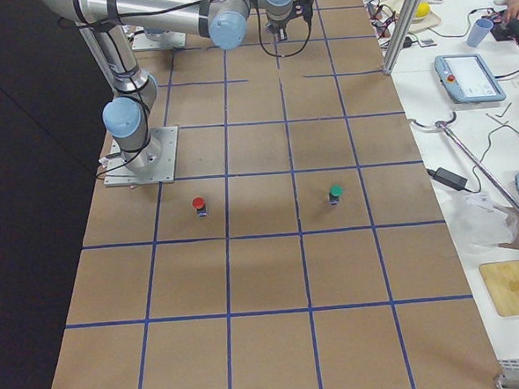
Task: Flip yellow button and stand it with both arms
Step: 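Open the left gripper and withdraw it while the right gripper carries the button away, then lower the yellow button upright onto the table with the right gripper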
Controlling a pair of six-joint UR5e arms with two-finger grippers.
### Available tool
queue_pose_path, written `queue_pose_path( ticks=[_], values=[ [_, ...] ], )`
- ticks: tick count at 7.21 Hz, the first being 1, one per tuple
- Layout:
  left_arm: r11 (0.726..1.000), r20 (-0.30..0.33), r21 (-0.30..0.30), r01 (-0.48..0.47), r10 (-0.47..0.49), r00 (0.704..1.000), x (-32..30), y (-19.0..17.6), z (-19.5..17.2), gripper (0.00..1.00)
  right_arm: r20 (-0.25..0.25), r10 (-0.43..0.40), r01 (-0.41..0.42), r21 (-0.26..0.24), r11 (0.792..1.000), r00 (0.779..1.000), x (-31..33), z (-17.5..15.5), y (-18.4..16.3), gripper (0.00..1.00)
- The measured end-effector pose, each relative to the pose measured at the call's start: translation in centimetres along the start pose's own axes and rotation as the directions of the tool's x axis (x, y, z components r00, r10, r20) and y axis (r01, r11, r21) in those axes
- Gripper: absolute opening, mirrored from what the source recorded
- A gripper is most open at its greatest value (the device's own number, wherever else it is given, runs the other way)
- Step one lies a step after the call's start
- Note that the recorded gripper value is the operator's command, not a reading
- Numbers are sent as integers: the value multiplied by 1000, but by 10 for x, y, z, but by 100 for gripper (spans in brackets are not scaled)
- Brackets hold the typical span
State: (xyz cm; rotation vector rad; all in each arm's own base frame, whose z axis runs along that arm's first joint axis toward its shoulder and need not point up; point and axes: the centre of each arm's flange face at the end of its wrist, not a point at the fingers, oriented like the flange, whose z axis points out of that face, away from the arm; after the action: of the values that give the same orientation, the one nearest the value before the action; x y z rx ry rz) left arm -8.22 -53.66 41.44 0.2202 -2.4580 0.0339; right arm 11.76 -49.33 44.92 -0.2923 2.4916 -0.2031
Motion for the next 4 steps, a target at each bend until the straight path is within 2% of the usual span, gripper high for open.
queue_pose_path(
  ticks=[1, 2, 3, 4],
  values=[
    [1000, 134, 4, -22, 21, 991, -2, -5, -3, 100, -61, -192, 189, -58, 980, 979, 9, 9, 24, 36],
    [998, 273, 6, -61, 57, 960, 8, -4, -12, 100, -97, -359, 347, -120, 930, 928, 22, 12, 40, 36],
    [994, 419, -1, -111, 101, 903, 25, 5, -22, 100, -115, -503, 479, -183, 858, 857, 43, 8, 49, 36],
    [988, 528, -14, -156, 140, 838, 42, 17, -30, 100, -109, -616, 582, -233, 779, 780, 69, 0, 58, 36]
  ],
)
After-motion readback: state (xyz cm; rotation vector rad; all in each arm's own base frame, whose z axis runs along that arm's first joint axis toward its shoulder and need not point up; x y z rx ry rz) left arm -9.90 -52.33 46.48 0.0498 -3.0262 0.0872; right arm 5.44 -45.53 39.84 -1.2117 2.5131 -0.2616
